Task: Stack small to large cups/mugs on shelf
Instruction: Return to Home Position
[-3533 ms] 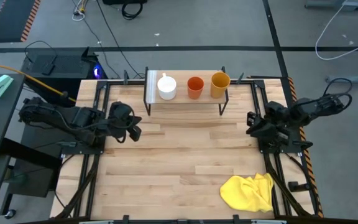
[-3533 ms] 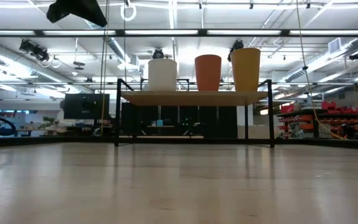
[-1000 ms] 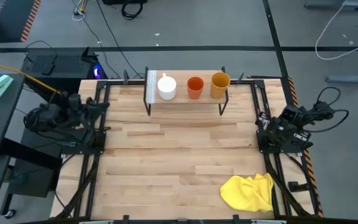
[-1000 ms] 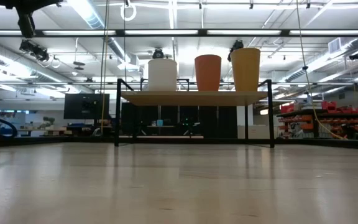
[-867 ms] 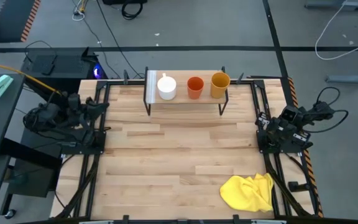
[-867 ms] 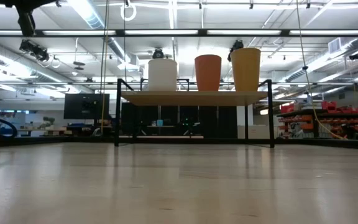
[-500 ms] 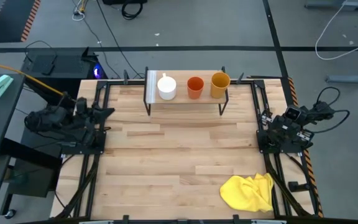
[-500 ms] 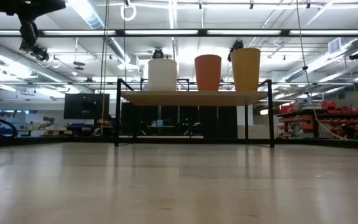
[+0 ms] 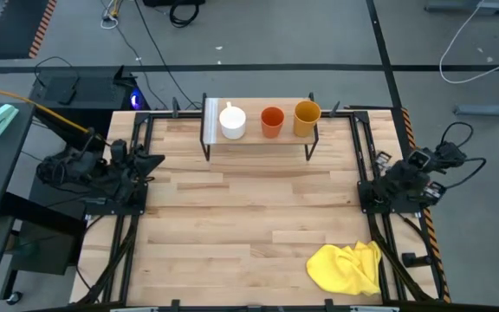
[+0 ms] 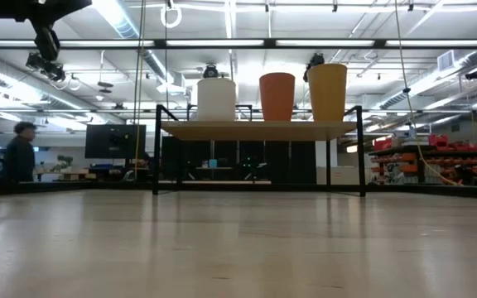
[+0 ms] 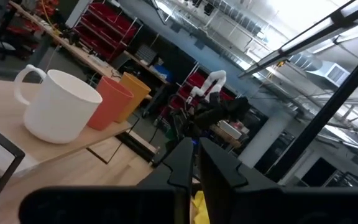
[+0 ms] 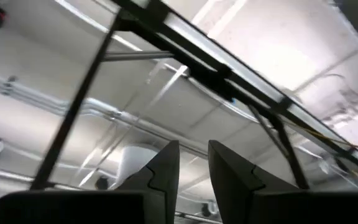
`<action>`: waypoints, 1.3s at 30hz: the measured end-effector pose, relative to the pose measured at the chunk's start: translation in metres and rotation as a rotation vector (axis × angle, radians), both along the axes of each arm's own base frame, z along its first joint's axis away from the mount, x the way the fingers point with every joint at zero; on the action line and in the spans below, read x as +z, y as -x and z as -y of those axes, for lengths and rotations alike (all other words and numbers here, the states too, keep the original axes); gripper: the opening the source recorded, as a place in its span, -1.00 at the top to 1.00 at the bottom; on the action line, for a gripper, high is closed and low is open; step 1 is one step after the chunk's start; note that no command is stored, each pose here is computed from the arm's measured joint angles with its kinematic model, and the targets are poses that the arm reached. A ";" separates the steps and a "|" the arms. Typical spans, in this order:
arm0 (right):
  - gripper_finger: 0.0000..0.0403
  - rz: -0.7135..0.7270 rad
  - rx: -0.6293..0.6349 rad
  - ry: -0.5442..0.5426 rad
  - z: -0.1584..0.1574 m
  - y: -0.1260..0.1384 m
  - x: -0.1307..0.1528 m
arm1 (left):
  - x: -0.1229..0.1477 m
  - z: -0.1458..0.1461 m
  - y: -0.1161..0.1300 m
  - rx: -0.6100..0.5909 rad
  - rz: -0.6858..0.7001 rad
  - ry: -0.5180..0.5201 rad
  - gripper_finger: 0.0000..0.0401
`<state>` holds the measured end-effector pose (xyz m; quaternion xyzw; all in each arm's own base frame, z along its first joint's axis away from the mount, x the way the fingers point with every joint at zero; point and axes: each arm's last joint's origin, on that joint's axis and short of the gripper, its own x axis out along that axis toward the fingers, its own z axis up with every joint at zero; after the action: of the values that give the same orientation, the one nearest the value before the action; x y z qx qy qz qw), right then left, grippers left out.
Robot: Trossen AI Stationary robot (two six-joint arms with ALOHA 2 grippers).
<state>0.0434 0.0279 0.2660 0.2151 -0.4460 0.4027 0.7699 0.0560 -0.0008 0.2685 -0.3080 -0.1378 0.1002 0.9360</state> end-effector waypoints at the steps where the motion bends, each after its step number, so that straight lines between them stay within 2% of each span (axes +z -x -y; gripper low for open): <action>1: 0.54 0.021 0.012 0.016 0.000 0.002 0.000 | 0.000 0.000 0.000 0.000 0.000 0.000 0.82; 5: 0.54 0.033 0.020 0.025 0.000 0.003 0.002 | 0.000 0.000 0.000 0.000 0.000 0.001 0.85; 11: 0.54 0.190 0.004 0.092 0.002 0.013 0.006 | 0.000 0.000 0.000 0.000 0.000 0.002 0.88; 18: 0.54 0.249 0.006 0.109 0.004 0.022 0.006 | 0.000 0.000 0.000 0.001 0.000 0.002 0.83; 30: 0.54 0.241 -0.023 0.109 0.008 0.027 0.005 | 0.000 0.000 0.000 0.001 -0.001 0.000 0.88; 39: 0.54 0.316 -0.035 0.128 0.009 0.033 0.006 | 0.000 0.000 0.000 0.001 0.001 0.000 0.83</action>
<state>0.0105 0.0185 0.2718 0.0917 -0.5388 0.4454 0.7092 0.0561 -0.0008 0.2687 -0.3080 -0.1385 0.1005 0.9359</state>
